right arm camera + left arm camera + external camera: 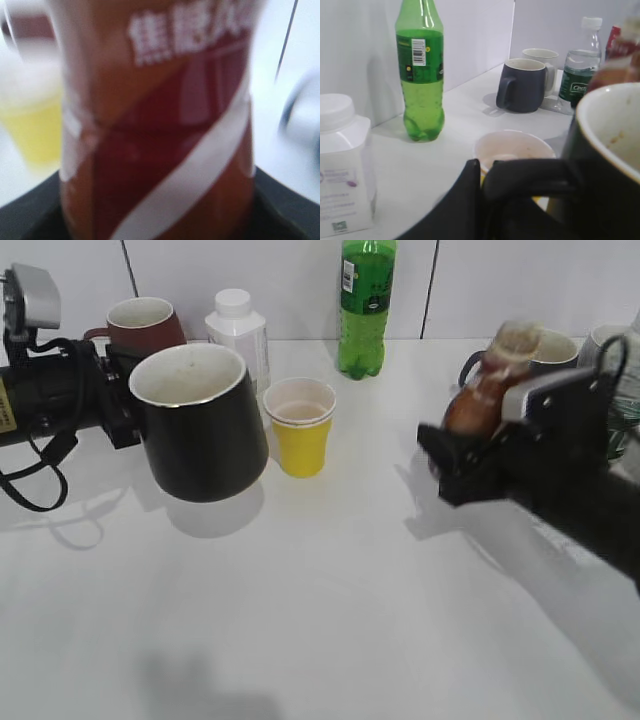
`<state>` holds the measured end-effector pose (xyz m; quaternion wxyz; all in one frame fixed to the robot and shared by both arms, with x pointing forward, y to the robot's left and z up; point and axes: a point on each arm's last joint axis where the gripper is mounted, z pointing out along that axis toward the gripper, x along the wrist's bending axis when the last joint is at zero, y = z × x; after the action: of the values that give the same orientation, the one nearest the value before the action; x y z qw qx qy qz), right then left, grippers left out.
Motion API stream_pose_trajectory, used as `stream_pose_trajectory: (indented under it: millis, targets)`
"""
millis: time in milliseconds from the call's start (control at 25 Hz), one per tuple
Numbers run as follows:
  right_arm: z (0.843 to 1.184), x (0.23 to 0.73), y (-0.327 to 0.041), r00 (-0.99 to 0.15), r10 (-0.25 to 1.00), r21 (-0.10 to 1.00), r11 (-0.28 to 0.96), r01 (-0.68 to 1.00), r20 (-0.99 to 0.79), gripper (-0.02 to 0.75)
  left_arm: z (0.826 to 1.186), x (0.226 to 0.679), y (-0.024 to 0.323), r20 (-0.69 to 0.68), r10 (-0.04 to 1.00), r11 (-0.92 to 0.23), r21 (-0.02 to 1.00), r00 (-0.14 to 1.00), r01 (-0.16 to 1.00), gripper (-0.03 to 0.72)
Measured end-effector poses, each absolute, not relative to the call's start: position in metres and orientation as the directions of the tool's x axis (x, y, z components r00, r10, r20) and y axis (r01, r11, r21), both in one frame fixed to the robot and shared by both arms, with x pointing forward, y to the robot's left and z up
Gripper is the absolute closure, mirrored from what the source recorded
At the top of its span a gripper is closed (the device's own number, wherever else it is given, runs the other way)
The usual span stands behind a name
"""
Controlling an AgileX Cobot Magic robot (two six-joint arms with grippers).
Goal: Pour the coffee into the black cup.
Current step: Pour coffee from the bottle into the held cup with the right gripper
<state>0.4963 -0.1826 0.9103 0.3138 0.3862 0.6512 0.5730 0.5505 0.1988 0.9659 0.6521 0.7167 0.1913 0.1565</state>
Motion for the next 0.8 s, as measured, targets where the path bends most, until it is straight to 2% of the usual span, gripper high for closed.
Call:
stream_pose_trajectory:
  millis: [160, 520, 800]
  targets:
    - [0.937, 0.493, -0.183, -0.516, 0.856, 0.996, 0.055, 0.063, -0.015, 0.208, 0.966, 0.547, 0.188, -0.036, 0.448, -0.073, 0.994, 0.894, 0.077, 0.652]
    - [0.980, 0.472, -0.184, -0.582, 0.772, 0.961, 0.270, -0.061, -0.254, 0.210, 0.965, 0.525, 0.139, -0.040, 0.306, -0.098, 0.992, 0.951, 0.073, 0.652]
    - [1.009, 0.458, -0.191, -0.534, 0.720, 0.894, 0.402, -0.197, -0.442, 0.210, 0.967, 0.510, 0.105, -0.058, 0.252, -0.082, 0.993, 0.966, 0.081, 0.652]
